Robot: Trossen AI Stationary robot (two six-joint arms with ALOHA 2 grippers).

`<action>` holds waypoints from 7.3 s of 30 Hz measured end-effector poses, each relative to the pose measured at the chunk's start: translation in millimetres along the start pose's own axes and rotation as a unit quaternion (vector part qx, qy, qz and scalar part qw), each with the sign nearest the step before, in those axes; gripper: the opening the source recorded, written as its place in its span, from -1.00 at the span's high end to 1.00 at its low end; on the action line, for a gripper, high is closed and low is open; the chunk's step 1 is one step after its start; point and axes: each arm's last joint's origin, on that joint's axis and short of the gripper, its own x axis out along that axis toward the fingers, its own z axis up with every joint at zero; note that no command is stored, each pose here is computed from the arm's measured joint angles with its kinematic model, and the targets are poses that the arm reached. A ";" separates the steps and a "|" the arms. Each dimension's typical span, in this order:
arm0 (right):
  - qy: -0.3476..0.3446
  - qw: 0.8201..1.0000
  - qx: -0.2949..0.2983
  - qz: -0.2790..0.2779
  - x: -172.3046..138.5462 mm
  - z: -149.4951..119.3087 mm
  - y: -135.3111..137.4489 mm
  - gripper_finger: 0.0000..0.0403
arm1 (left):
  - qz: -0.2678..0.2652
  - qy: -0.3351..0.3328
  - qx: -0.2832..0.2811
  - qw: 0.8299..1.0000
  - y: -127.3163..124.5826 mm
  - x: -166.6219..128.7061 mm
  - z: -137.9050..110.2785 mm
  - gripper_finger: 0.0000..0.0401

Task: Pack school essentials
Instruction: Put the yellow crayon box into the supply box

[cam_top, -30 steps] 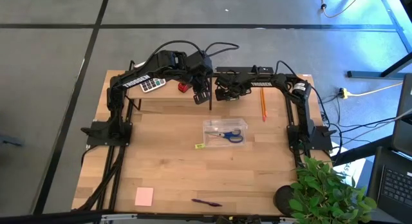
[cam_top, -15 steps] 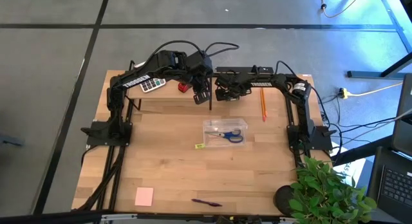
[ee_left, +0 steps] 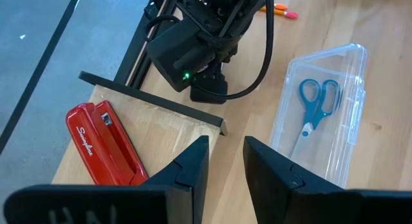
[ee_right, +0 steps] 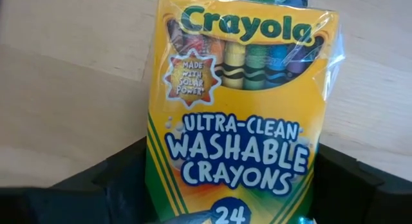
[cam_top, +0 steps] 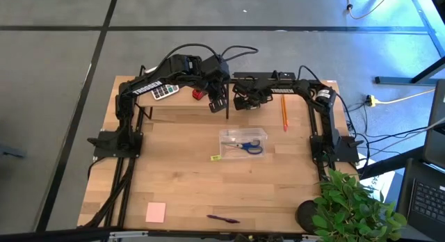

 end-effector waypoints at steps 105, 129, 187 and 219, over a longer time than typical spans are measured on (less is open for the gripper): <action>-0.185 0.818 -0.484 0.250 -308.4 -142.2 -15.7 -0.54 | -0.068 -0.089 0.091 0.990 -41.6 -90.0 -28.1 0.55; -0.143 0.764 -0.563 0.281 -282.2 -218.1 2.5 -0.54 | -0.199 -0.115 0.130 0.964 -98.2 -110.6 -39.2 0.55; -0.173 0.745 -0.628 0.146 -123.4 -222.7 2.5 -0.54 | -0.211 -0.121 0.143 0.959 -107.6 -114.8 -42.3 0.55; -0.193 0.749 -0.623 0.117 -128.3 -214.6 22.3 -0.54 | -0.218 -0.120 0.149 0.957 -113.3 -117.4 -45.1 0.55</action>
